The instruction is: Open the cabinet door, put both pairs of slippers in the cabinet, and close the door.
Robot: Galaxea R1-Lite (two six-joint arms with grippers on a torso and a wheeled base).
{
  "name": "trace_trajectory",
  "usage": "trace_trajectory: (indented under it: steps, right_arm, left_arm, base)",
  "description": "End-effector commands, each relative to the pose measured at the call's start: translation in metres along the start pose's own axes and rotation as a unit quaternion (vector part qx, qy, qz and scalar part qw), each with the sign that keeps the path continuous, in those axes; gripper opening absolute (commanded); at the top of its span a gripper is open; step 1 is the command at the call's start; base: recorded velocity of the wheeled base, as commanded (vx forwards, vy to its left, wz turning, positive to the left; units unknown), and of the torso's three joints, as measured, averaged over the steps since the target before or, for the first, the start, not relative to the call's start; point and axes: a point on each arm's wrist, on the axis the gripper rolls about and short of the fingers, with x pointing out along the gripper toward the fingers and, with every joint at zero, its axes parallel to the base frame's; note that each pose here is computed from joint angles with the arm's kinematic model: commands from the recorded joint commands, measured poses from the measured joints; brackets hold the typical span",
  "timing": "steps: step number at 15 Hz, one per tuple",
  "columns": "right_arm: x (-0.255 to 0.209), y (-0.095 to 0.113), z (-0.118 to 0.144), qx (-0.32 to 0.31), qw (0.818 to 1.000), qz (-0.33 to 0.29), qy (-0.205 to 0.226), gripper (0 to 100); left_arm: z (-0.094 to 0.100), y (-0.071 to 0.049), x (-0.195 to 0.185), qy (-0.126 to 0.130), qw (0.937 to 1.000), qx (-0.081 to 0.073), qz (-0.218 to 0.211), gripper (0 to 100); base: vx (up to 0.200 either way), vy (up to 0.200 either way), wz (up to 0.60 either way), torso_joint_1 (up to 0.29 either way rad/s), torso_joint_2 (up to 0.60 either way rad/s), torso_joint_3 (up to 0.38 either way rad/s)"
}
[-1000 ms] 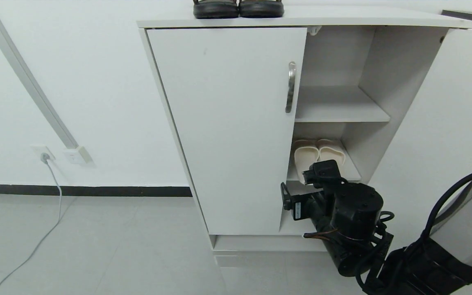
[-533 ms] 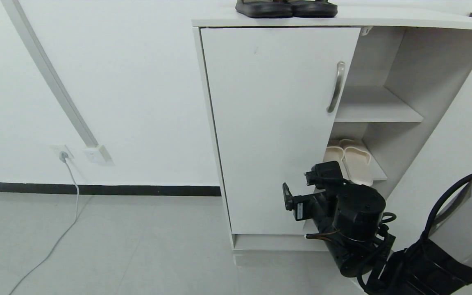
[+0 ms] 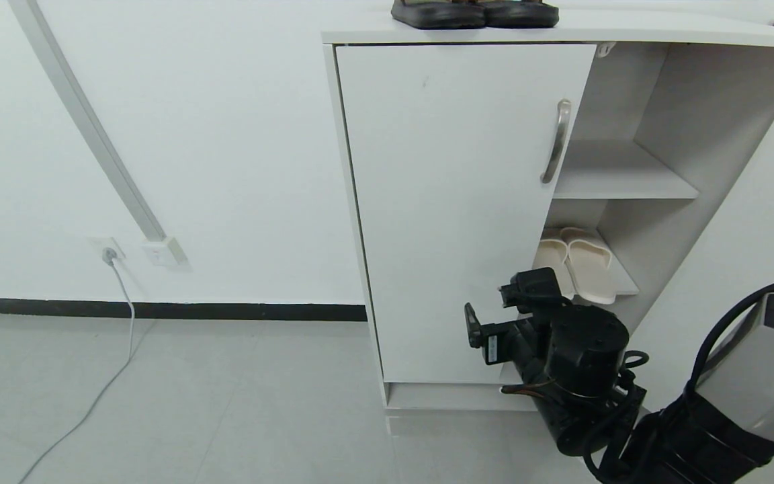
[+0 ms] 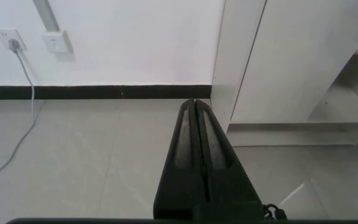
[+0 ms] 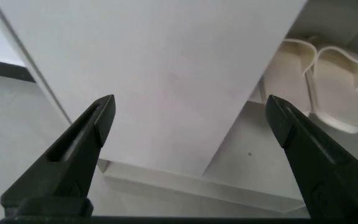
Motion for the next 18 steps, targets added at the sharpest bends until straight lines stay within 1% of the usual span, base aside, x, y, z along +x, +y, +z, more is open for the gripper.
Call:
trace_trajectory:
  steps: [1, 7, 13, 16, 18]
  right_arm:
    - [0.001, 0.001, -0.003, -0.003, 1.0, 0.0, 0.004, 100]
    - [0.001, 0.001, -0.006, -0.006, 1.0, 0.0, 0.007, 100]
    - [0.004, 0.002, -0.015, -0.007, 1.0, -0.002, 0.01, 100]
    - [0.004, 0.002, -0.015, -0.007, 1.0, -0.001, 0.01, 100]
    - [0.004, 0.002, -0.014, -0.006, 1.0, -0.001, 0.009, 100]
  left_arm:
    - [0.0, 0.0, 0.0, 0.0, 1.0, 0.0, 0.0, 0]
    - [0.0, 0.0, 0.0, 0.001, 1.0, -0.001, 0.001, 0]
    - [0.0, 0.0, 0.0, 0.001, 1.0, 0.0, 0.001, 0]
    - [0.0, 0.0, 0.0, 0.001, 1.0, 0.0, 0.001, 0]
    - [0.0, 0.0, 0.0, 0.001, 1.0, 0.0, 0.0, 0]
  base:
    - [0.0, 0.0, 0.0, 0.0, 0.0, 0.0]
    - [0.0, 0.0, 0.0, 0.0, 0.0, 0.0]
    - [0.0, 0.0, 0.0, 0.001, -0.01, -0.012]
    - [0.0, 0.0, 0.0, 0.01, -0.18, -0.302]
    - [0.0, 0.0, 0.0, 0.056, -0.5, -0.368]
